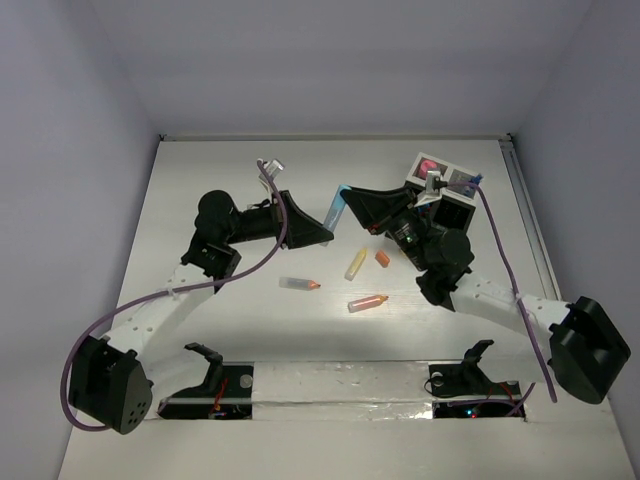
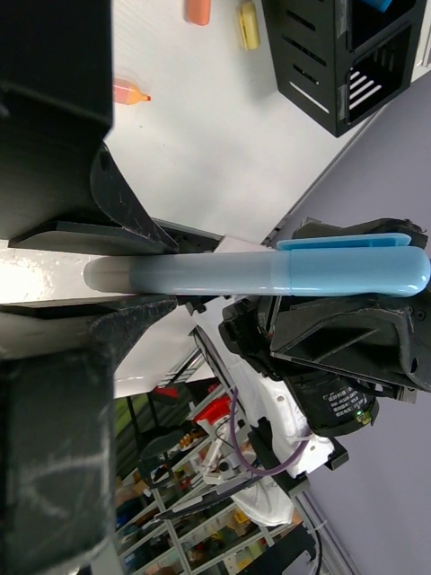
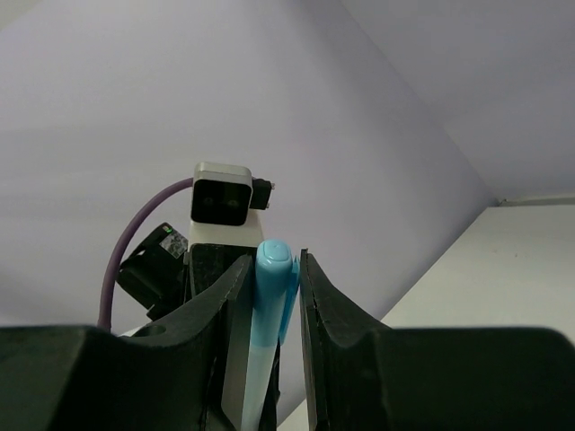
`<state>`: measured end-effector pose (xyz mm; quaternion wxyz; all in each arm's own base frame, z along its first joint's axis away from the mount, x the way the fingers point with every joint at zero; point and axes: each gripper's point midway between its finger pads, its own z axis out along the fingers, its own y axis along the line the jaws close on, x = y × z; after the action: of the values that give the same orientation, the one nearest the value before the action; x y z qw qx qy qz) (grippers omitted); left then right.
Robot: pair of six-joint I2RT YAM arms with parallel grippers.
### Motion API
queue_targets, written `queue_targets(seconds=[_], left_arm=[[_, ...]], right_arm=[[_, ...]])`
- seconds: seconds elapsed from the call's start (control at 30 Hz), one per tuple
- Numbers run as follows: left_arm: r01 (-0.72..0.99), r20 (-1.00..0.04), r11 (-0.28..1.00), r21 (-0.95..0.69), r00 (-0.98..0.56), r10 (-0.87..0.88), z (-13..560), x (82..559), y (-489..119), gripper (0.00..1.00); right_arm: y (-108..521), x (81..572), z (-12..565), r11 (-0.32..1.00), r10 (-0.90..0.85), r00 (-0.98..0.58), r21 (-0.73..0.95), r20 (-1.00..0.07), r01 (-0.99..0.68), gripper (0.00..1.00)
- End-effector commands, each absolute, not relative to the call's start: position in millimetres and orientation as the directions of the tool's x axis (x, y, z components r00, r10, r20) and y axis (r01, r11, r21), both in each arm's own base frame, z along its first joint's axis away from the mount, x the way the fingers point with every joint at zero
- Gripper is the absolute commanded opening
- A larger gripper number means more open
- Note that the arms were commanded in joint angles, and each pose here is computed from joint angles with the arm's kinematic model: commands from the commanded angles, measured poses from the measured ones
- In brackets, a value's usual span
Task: Sort the stationery into containers
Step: Close the pen cap on the pen, then place the pen in the storage box.
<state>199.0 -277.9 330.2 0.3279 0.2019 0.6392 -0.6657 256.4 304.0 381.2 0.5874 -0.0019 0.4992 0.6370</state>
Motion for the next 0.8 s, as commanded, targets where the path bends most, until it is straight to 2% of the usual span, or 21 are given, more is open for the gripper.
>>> queue_targets(seconds=[0.0, 0.17, 0.23, 0.33, 0.37, 0.4, 0.47, 0.5, 0.57, 0.7, 0.77], left_arm=[[0.875, -0.801, 0.075, -0.478, -0.399, -0.446, 433, 226, -263, 0.00], [0.868, -0.802, 0.087, -0.489, -0.408, -0.436, 425, 227, -263, 0.00], [0.859, -0.807, 0.105, -0.502, -0.421, -0.415, 410, 229, -264, 0.00], [0.830, -0.811, 0.154, -0.536, -0.456, -0.367, 385, 227, -264, 0.22], [0.823, -0.814, 0.178, -0.540, -0.456, -0.359, 378, 227, -262, 0.37], [0.821, -0.827, 0.206, -0.533, -0.454, -0.332, 368, 222, -261, 0.45], [0.802, -0.831, 0.256, -0.540, -0.461, -0.311, 352, 217, -254, 0.62], [0.805, -0.844, 0.277, -0.525, -0.448, -0.296, 345, 215, -252, 0.65], [0.801, -0.851, 0.305, -0.516, -0.438, -0.290, 337, 208, -245, 0.86], [0.780, -0.865, 0.374, -0.501, -0.436, -0.250, 317, 198, -234, 0.91], [0.775, -0.891, 0.440, -0.453, -0.390, -0.230, 315, 203, -226, 0.92]], right_arm=[[360, 193, 270, 0.174, 0.369, -0.589, 0.676, -0.719, -0.717, 0.00], [353, 205, 277, 0.237, 0.409, -0.551, 0.668, -0.727, -0.706, 0.00], [347, 221, 296, 0.308, 0.456, -0.490, 0.648, -0.743, -0.697, 0.00], [334, 250, 317, 0.422, 0.514, -0.398, 0.628, -0.760, -0.654, 0.00], [324, 265, 322, 0.462, 0.540, -0.366, 0.631, -0.758, -0.624, 0.00], [316, 276, 325, 0.496, 0.557, -0.337, 0.630, -0.759, -0.598, 0.00], [305, 292, 341, 0.513, 0.593, -0.294, 0.633, -0.749, -0.579, 0.00], [293, 306, 344, 0.545, 0.608, -0.262, 0.634, -0.750, -0.549, 0.00], [280, 323, 353, 0.558, 0.632, -0.236, 0.645, -0.738, -0.522, 0.00], [242, 354, 355, 0.597, 0.665, -0.178, 0.660, -0.725, -0.456, 0.00], [215, 369, 346, 0.672, 0.645, -0.131, 0.641, -0.753, -0.371, 0.00]])
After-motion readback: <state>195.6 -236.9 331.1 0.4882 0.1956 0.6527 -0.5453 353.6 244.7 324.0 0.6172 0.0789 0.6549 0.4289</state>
